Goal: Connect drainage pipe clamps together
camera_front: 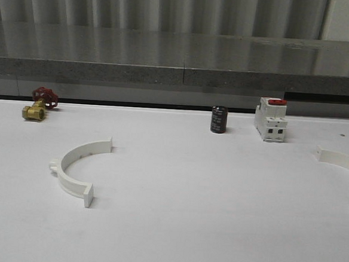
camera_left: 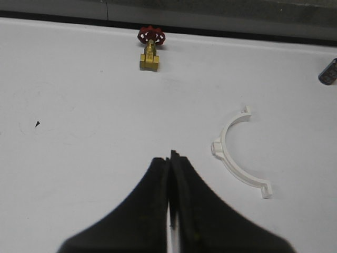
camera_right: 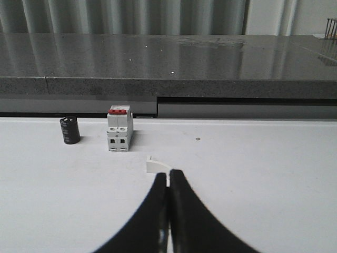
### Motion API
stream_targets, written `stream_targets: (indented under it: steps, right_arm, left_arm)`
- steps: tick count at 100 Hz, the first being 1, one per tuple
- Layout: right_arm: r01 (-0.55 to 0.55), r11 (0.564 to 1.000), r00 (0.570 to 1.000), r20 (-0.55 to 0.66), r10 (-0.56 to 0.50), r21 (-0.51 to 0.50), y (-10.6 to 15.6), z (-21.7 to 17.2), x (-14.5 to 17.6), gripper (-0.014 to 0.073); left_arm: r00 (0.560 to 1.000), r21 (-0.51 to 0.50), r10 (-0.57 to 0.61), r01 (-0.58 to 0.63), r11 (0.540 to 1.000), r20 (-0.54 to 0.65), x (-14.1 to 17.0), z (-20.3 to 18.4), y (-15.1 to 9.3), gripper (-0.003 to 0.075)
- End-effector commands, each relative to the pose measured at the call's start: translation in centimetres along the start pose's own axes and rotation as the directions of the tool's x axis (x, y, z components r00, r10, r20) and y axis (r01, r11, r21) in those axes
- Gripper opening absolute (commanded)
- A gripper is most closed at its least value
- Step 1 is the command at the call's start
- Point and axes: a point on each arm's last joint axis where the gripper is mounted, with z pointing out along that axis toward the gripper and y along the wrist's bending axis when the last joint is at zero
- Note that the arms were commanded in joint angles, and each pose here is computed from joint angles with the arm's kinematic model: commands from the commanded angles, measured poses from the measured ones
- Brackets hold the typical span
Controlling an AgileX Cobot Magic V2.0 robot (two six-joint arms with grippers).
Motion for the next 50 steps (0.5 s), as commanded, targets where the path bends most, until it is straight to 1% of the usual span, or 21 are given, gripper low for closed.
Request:
stream_targets:
  steps: [1, 11, 27, 34, 39, 50]
  right_arm:
    - [0.008, 1.0, 0.991, 0.135, -0.006, -0.008, 0.1, -0.3, -1.6, -0.0067]
    - [0.008, 1.0, 0.987, 0.161, -0.006, -0.011, 0.1, -0.4, -1.8, -0.0067]
    - [0.009, 1.0, 0.987, 0.158, -0.008, -0.007, 0.1, -0.5, -2.7, -0.0065]
    - [0.02, 1.0, 0.994, 0.106, -0.02, 0.003, 0.0, -0.7, -3.5, -0.0065]
    - [0.025, 1.0, 0.999, 0.04, -0.026, 0.013, 0.0, -0.8, -4.1, -0.0065]
    - [0.028, 0.999, 0.998, -0.057, -0.027, 0.026, -0.1, -0.7, -5.8, -0.0065]
  left_arm:
    - [0.994, 0.013, -0.005, 0.004, 1.0, 0.109, 0.0, -1.7, -0.1, -0.0021]
    - [0.991, 0.016, -0.004, 0.002, 1.0, 0.131, 1.4, -2.6, 0.1, -0.0021]
    - [0.987, 0.019, -0.003, 0.0, 1.0, 0.158, 3.0, -3.3, 0.2, -0.0021]
    - [0.986, 0.019, 0.001, -0.004, 1.0, 0.168, 3.3, -3.6, 0.3, -0.0021]
    - [0.985, 0.02, 0.001, -0.004, 1.0, 0.174, 3.4, -3.7, 0.3, -0.0021]
    - [0.984, 0.02, 0.001, -0.004, 1.0, 0.181, 3.4, -3.8, 0.3, -0.0021]
